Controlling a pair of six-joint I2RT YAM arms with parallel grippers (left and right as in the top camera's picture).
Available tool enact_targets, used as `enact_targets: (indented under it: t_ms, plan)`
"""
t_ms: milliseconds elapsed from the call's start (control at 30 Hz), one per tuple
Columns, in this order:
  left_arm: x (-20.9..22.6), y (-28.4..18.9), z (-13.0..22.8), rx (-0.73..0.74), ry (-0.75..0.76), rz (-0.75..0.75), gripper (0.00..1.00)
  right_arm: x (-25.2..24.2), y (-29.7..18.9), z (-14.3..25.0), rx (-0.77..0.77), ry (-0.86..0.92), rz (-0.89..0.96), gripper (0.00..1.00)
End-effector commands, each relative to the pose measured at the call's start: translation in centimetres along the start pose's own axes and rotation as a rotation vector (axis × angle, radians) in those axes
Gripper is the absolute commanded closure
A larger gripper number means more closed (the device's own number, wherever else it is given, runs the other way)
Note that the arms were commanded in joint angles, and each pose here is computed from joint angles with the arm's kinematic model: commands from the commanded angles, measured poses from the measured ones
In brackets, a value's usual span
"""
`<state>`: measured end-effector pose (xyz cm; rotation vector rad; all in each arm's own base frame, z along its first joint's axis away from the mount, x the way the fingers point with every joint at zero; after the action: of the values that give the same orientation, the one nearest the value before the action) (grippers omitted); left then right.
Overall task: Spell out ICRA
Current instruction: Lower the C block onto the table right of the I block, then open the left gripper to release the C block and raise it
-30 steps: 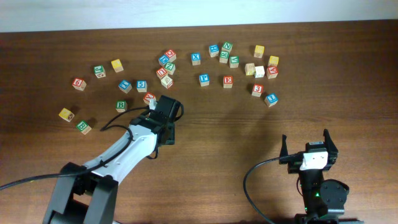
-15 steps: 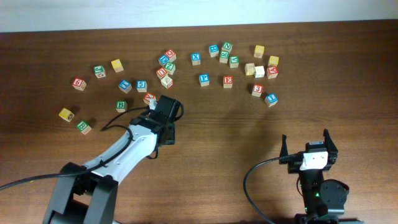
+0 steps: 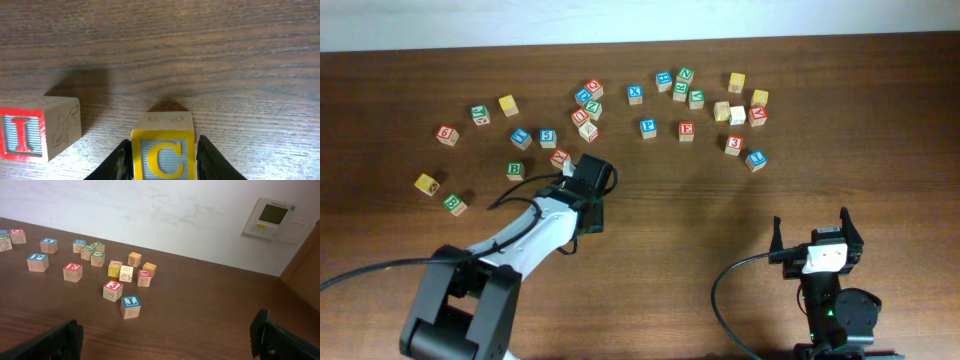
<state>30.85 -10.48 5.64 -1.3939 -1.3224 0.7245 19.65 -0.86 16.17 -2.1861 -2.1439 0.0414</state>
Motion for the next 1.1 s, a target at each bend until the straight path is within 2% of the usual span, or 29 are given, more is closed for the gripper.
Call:
enact_targets:
  t_ms: [0,267,633,933,1000,1067]
  plan:
    - [-0.22,0.31,0.02,-0.006,-0.010,0.001,0.67,0.09,0.01,0.22,0.004,0.004,-0.008,0.02]
    - [0.06,0.27,-0.01,-0.008,-0.010,-0.021,0.68,0.09,0.01,0.22,0.004,0.004,-0.008,0.02]
    - [0.74,0.24,-0.06,-0.014,-0.008,-0.076,0.80,0.09,0.01,0.22,0.004,0.004,-0.008,0.02]
    - [0.76,0.24,-0.05,-0.014,-0.005,-0.078,0.78,0.10,0.01,0.22,0.004,0.004,-0.009,0.02]
    - [0.76,0.24,-0.05,-0.013,-0.005,-0.078,0.71,0.10,0.01,0.22,0.004,0.004,-0.009,0.02]
    - [0.76,0.24,-0.04,-0.013,-0.005,-0.078,0.47,0.09,0.01,0.22,0.004,0.004,-0.008,0.02]
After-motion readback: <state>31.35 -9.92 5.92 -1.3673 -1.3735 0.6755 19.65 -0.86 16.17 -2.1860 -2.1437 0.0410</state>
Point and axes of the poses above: each gripper's point midway between its finger pads, its own y axis out along the fingers, its own x axis along the line the jaws close on, z = x × y, the point moved 5 cm from there along -y, back along the fingers, and after that the axes turned 14 degrees about y, right-handed, at the moved point
